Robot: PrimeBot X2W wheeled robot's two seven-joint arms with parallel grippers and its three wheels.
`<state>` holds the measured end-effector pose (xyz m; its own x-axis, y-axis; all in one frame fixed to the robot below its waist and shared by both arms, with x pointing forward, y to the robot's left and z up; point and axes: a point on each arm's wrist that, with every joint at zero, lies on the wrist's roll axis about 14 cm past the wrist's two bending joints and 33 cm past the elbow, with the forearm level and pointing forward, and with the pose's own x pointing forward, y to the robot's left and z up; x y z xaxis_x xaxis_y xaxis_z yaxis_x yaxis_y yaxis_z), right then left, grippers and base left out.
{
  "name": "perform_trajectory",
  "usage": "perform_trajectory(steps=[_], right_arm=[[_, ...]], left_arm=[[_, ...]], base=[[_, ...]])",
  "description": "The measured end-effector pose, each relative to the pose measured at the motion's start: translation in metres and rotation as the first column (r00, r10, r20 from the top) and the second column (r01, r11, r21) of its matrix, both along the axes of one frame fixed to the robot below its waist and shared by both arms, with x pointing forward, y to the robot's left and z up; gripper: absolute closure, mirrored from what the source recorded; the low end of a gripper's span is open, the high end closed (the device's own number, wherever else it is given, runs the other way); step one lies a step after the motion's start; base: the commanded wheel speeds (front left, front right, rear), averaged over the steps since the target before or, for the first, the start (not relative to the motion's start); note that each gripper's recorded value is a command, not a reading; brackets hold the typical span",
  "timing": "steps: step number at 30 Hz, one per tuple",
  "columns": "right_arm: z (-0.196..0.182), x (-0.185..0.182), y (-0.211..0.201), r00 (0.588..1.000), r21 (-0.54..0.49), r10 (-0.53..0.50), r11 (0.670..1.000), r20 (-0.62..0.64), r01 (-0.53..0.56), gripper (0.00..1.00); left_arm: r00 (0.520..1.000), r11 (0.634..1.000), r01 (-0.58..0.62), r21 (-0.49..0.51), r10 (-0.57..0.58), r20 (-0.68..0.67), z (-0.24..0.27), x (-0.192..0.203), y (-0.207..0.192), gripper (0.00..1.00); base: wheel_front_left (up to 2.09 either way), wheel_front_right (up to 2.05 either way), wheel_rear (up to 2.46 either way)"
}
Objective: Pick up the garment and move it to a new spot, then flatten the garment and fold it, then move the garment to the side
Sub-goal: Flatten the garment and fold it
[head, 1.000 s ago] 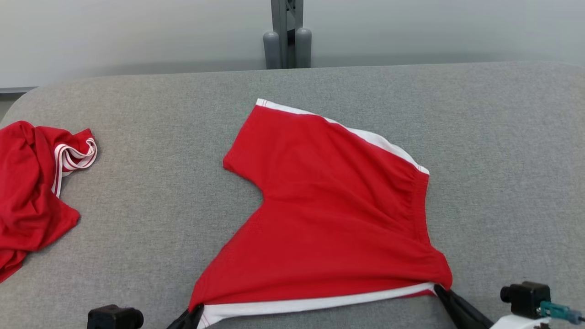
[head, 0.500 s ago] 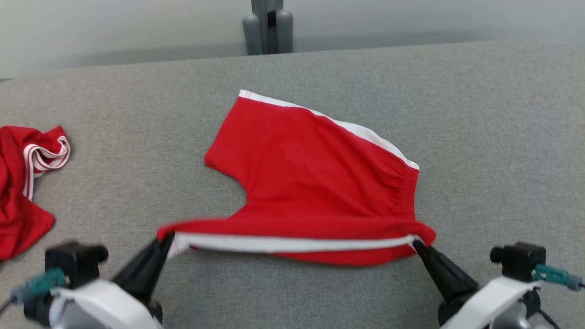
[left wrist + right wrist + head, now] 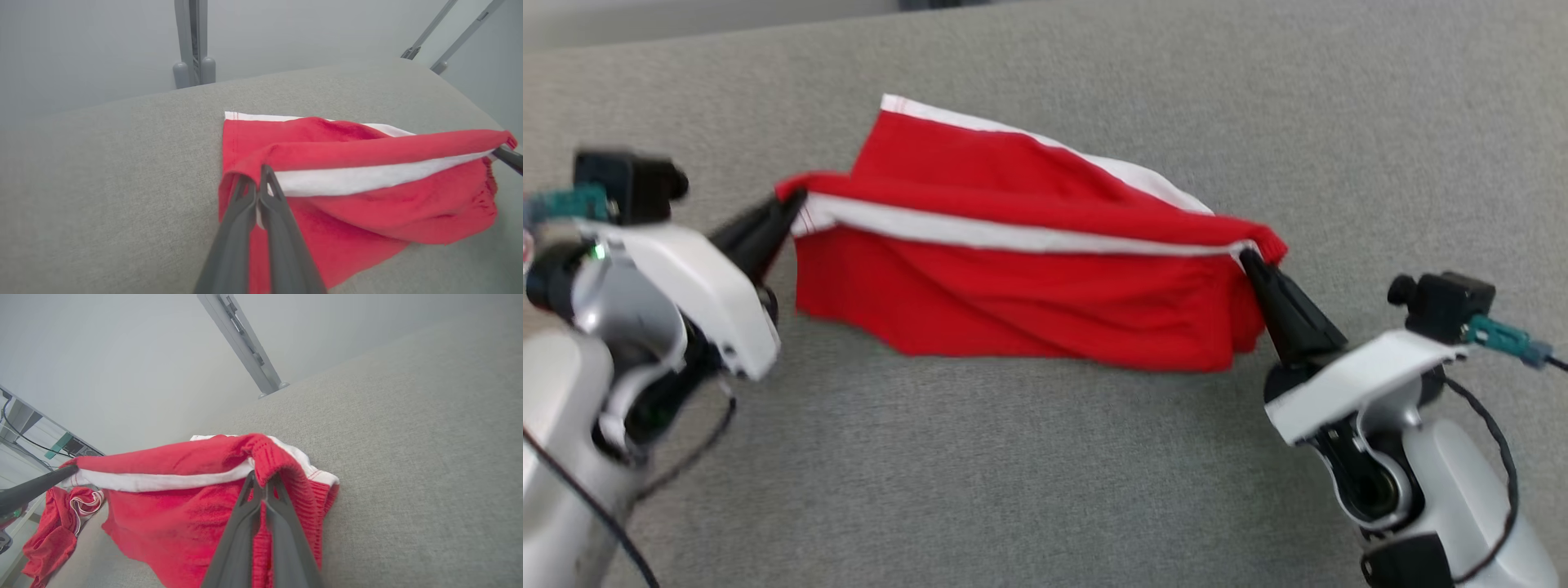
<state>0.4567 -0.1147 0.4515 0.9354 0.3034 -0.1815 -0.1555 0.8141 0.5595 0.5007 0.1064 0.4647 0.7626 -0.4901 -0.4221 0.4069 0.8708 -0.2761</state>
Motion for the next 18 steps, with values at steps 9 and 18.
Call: perform_trajectory(steps=[9,18], right_arm=[[-0.021,0.032,-0.004,0.999,-0.003,-0.043,0.999,-0.019,0.043,1.00],[-0.039,0.041,0.000,0.998,0.008,-0.032,0.999,-0.053,0.032,0.81]], left_arm=[[0.993,0.995,0.070,0.067,-0.062,-0.104,-0.041,0.067,-0.018,1.00],[0.977,0.992,0.105,0.076,-0.088,-0.195,-0.082,0.094,-0.040,1.00]], base=[[0.00,0.00,0.00],[0.00,0.00,0.00]])
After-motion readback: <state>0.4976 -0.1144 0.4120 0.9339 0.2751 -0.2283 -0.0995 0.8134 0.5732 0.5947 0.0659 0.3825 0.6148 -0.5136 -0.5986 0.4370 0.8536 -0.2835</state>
